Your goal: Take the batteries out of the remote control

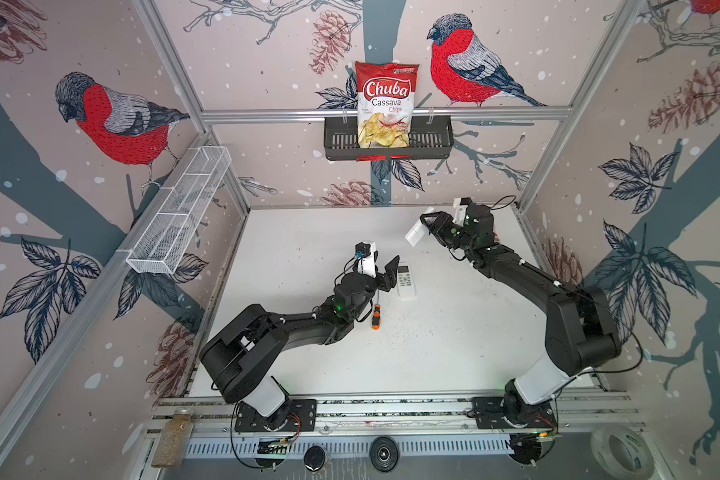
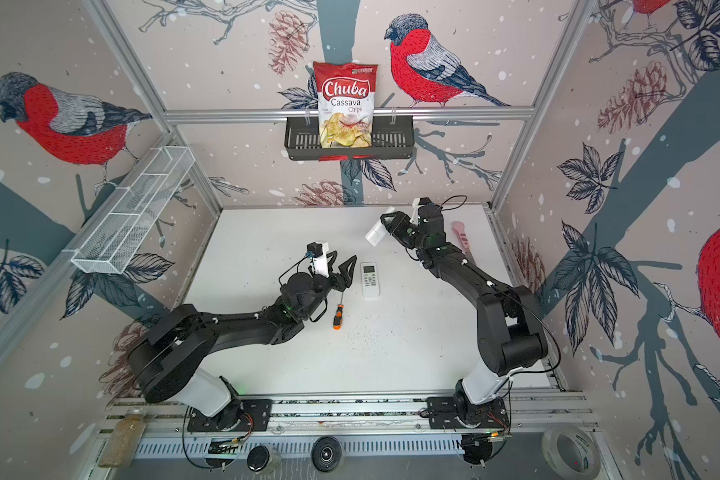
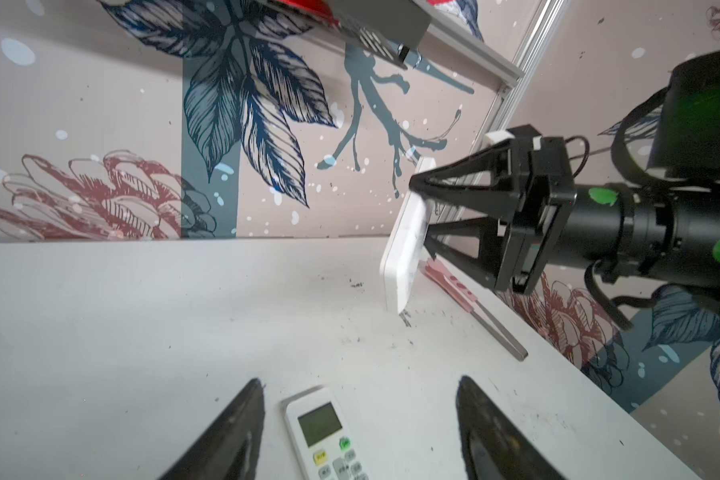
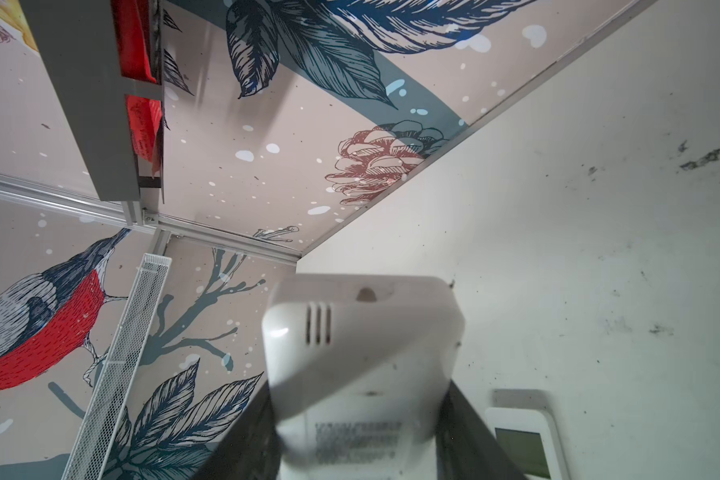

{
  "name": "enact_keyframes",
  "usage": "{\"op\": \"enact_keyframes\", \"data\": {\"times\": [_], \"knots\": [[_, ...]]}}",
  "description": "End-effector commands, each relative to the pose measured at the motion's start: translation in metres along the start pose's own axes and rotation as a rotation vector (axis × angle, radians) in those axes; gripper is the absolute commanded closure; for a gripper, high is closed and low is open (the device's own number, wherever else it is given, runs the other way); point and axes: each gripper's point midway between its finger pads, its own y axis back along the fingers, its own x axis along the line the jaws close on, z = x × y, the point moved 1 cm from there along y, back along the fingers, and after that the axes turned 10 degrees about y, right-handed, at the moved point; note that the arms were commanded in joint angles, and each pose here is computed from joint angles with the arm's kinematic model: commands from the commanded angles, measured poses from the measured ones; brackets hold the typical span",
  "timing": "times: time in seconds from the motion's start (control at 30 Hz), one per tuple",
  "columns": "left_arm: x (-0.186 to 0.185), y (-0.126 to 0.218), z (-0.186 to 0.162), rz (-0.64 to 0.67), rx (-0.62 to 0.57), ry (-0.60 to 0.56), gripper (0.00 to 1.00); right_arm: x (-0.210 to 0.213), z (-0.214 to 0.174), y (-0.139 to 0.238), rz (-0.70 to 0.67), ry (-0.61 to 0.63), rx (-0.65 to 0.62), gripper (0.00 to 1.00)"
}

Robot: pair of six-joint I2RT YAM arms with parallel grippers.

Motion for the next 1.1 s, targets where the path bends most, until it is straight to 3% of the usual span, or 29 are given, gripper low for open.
{"op": "enact_keyframes", "data": {"times": [0.0,0.27,0.5,0.93,1.07], "knots": [[-0.014,-0.01,0.012,-0.034,-0.068,-0.004,0.3,0.005,0.008,0.003,0.025,0.02,-0.022,0.61],[-0.025,-0.041,-0.01,-0.052,-0.062,0.023,0.34,0.012,0.011,0.003,0.069,0.035,-0.031,0.61],[-0.022,-0.058,-0.013,-0.016,-0.107,0.039,0.49,0.016,0.009,0.008,0.061,0.059,-0.04,0.61],[-0.027,-0.076,-0.01,-0.022,-0.145,0.061,0.51,0.019,-0.003,0.007,0.059,0.063,-0.01,0.63],[-0.017,-0.078,-0.015,0.031,-0.135,0.073,0.57,0.025,-0.004,0.006,0.068,0.069,-0.006,0.63]]}}
